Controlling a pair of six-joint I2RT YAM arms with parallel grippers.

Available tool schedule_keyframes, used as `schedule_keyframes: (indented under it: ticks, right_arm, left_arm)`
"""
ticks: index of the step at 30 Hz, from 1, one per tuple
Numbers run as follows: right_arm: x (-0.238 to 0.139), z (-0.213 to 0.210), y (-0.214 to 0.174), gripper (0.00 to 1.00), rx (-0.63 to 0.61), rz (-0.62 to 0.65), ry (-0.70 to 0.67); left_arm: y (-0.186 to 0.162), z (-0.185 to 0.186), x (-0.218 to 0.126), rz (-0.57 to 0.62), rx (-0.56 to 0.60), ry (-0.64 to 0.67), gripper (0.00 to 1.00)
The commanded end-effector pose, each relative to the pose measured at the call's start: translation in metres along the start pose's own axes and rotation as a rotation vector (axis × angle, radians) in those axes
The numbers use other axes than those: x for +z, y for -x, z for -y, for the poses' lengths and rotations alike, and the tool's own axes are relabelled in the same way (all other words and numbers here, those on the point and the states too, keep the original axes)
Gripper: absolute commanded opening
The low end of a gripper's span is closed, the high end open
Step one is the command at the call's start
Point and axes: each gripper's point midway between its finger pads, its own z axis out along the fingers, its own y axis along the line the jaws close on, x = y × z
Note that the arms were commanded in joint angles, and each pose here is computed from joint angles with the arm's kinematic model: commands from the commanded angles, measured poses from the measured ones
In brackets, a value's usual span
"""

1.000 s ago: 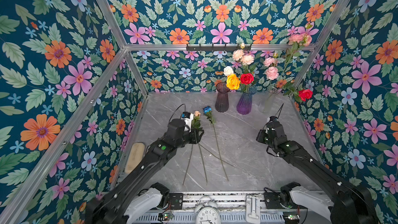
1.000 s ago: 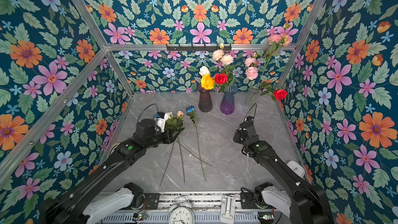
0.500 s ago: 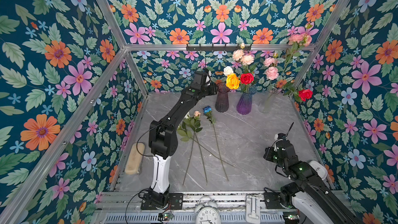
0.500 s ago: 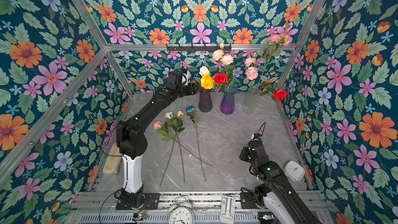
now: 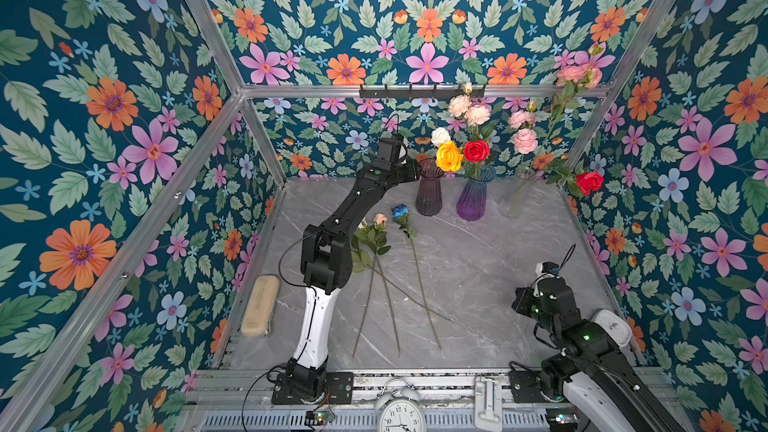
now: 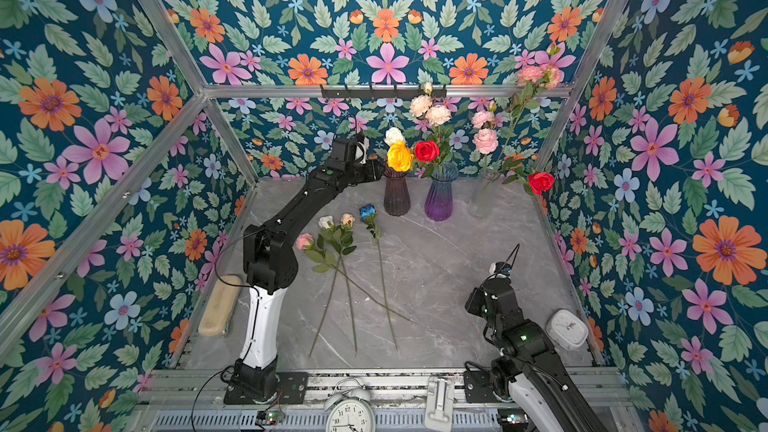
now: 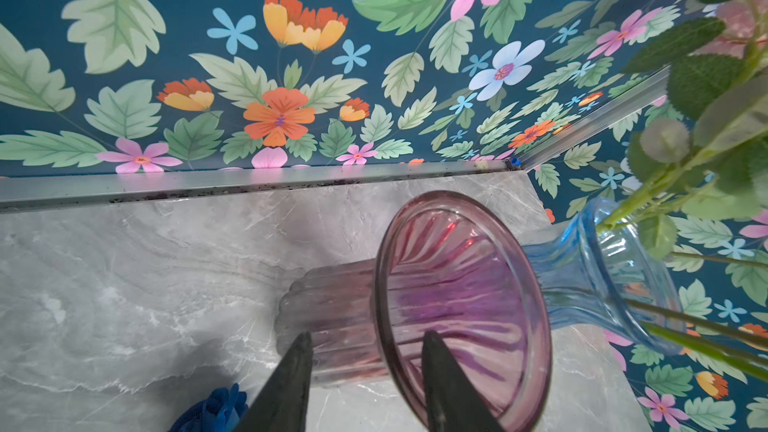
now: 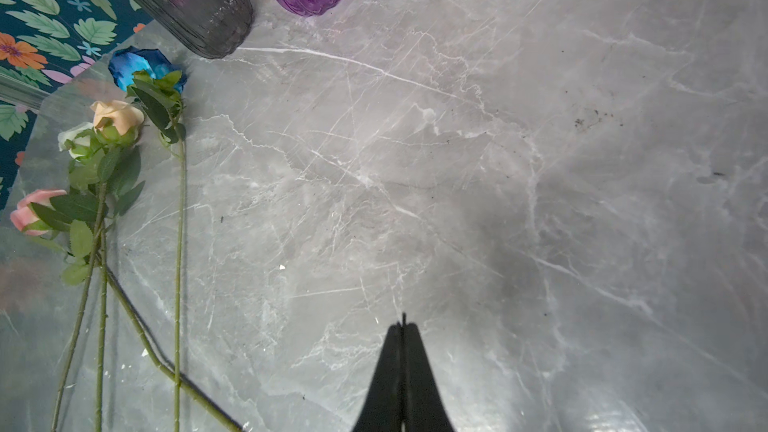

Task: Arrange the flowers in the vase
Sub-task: 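Grasp the rim of the dark mauve vase with the left gripper, then carry the dark mauve vase nearer the robot and set it upright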

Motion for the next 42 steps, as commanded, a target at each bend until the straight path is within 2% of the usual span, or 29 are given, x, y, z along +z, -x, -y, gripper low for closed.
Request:
schedule_keyframes:
  ticks: [1, 7, 10, 15, 18, 25, 38, 39, 40, 41, 42]
  right_arm:
    - [0.0, -0.001, 0.001, 0.0, -0.002, 0.002, 0.002]
    - [-0.001, 0.0, 0.001, 0.0, -0.001, 0.008, 0.003]
    - [-0.001, 0.0, 0.001, 0.0, 0.0, 0.009, 0.005]
    - [-0.001, -0.001, 0.001, 0.0, 0.0, 0.012, 0.007]
    - [-0.001, -0.001, 0.001, 0.0, 0.0, 0.011, 0.007]
    - [-0.002, -0.001, 0.002, 0.0, -0.001, 0.016, 0.01]
    - [-0.003, 0.0, 0.002, 0.0, 0.001, 0.021, 0.009]
    - [-0.003, 0.0, 0.002, 0.0, 0.001, 0.022, 0.011]
    - [-0.003, 0.0, 0.002, 0.0, 0.001, 0.023, 0.011]
    - [-0.003, 0.0, 0.002, 0.0, 0.002, 0.024, 0.01]
    - [-0.003, 0.0, 0.001, 0.0, 0.001, 0.022, 0.009]
  left_arm:
    - [0.007, 0.01, -0.001, 0.021, -0.011, -0.05, 0.45]
    - [-0.004, 0.013, 0.021, -0.016, -0.078, -0.108, 0.43]
    - [-0.012, 0.009, 0.032, -0.033, -0.102, -0.096, 0.41]
    - [-0.019, 0.003, 0.037, -0.054, -0.109, -0.064, 0.31]
    - [-0.026, -0.002, 0.033, -0.084, -0.09, -0.028, 0.28]
    - [-0.049, -0.017, 0.017, -0.172, -0.017, 0.059, 0.28]
    - [-0.072, -0.025, -0.004, -0.28, 0.029, 0.101, 0.29]
    - [-0.074, -0.027, -0.007, -0.285, 0.036, 0.114, 0.24]
    - [-0.075, -0.029, -0.009, -0.292, 0.046, 0.127, 0.05]
    - [-0.078, -0.032, -0.011, -0.303, 0.052, 0.14, 0.0]
    - [-0.08, -0.036, -0.014, -0.313, 0.058, 0.157, 0.0]
